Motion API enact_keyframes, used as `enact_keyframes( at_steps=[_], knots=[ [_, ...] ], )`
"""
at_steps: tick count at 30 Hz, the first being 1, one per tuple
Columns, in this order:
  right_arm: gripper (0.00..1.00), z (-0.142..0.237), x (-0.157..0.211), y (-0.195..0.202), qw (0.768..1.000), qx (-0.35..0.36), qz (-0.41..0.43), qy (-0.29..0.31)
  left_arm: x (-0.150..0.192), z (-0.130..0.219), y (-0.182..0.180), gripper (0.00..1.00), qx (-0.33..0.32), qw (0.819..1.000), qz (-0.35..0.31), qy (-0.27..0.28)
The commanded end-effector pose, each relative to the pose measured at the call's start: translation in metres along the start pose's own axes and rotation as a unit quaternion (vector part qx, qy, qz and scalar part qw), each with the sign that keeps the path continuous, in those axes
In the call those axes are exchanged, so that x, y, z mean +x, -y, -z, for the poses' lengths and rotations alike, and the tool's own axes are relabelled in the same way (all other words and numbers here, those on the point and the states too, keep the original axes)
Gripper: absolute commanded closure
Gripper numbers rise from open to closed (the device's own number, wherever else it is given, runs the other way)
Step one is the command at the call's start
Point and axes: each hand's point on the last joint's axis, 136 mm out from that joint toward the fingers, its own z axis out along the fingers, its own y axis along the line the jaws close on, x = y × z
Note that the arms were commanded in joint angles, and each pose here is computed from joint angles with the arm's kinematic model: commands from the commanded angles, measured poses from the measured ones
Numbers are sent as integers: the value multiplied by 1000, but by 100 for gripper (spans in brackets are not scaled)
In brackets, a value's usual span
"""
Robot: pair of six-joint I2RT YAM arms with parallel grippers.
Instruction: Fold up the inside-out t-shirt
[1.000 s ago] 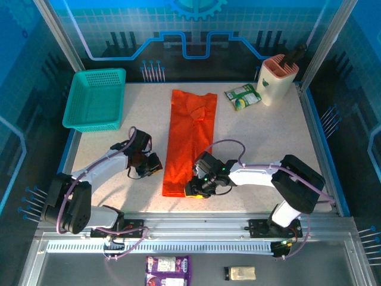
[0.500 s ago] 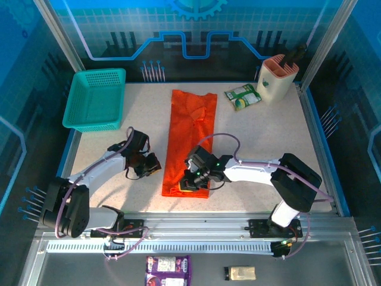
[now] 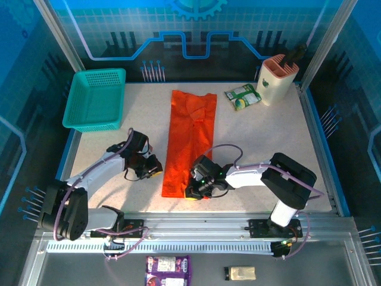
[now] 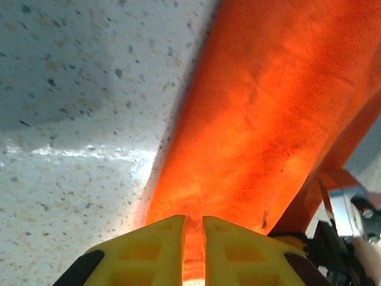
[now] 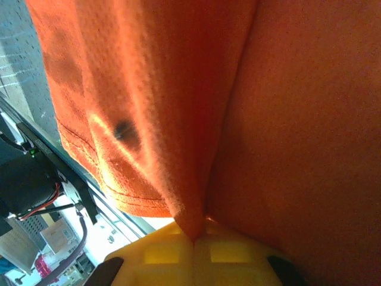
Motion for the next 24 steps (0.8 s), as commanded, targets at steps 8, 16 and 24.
enact_keyframes(
  at_steps=[8, 16, 24],
  knots=[
    [100, 22, -6, -15, 999, 18, 31, 14, 73, -40, 11, 88, 5, 993, -36, -113],
    [100, 29, 5, 19, 996, 84, 14, 10, 79, -52, -72, 93, -171, 979, -19, -109],
    [64, 66, 2, 8, 996, 81, 31, 37, 70, -26, -2, 88, -34, 996, -32, -78]
  ],
)
